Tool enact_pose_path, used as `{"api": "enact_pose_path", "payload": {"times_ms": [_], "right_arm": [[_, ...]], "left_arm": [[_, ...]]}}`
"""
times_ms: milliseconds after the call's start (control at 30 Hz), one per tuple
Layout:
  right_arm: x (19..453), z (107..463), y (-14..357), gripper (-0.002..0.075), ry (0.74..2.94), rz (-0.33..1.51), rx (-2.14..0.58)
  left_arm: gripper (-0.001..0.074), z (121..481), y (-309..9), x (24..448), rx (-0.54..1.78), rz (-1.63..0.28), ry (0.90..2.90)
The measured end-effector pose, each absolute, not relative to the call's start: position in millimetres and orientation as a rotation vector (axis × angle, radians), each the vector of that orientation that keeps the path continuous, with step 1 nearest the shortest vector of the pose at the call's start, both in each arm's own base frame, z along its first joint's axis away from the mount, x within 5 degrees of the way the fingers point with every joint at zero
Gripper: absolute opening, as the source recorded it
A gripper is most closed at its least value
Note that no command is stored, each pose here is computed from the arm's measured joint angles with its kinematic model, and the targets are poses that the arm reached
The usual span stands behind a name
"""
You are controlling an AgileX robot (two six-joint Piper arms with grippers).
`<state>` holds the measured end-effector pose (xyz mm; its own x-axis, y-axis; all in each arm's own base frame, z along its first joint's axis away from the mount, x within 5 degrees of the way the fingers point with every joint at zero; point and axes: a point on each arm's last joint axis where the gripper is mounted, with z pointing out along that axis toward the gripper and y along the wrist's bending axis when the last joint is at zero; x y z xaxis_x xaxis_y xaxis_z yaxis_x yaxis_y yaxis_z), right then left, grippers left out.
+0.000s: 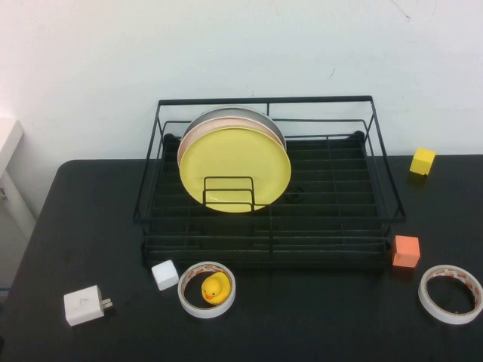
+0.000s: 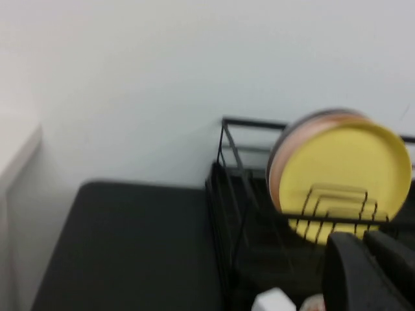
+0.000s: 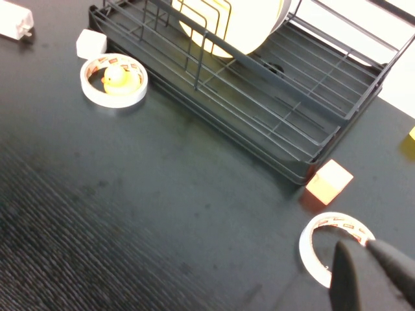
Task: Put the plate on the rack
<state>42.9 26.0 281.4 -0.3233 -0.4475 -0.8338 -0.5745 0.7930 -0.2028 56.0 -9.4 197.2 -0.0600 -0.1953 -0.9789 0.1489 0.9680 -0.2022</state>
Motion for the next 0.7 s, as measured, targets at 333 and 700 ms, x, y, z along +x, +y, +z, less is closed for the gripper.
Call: {"api": "enact_pose_path", "payload": {"times_ms": [333, 700], "right_arm": [[43, 282, 26, 0.0, 1.969, 0.159, -0.763], [43, 282, 26, 0.0, 1.969, 0.159, -0.763]], "left_arm": [[0.0007, 178, -10, 53, -0.06, -0.293, 1.826], [0.0007, 177, -10, 52, 0.006, -0.242, 1.837]]}}
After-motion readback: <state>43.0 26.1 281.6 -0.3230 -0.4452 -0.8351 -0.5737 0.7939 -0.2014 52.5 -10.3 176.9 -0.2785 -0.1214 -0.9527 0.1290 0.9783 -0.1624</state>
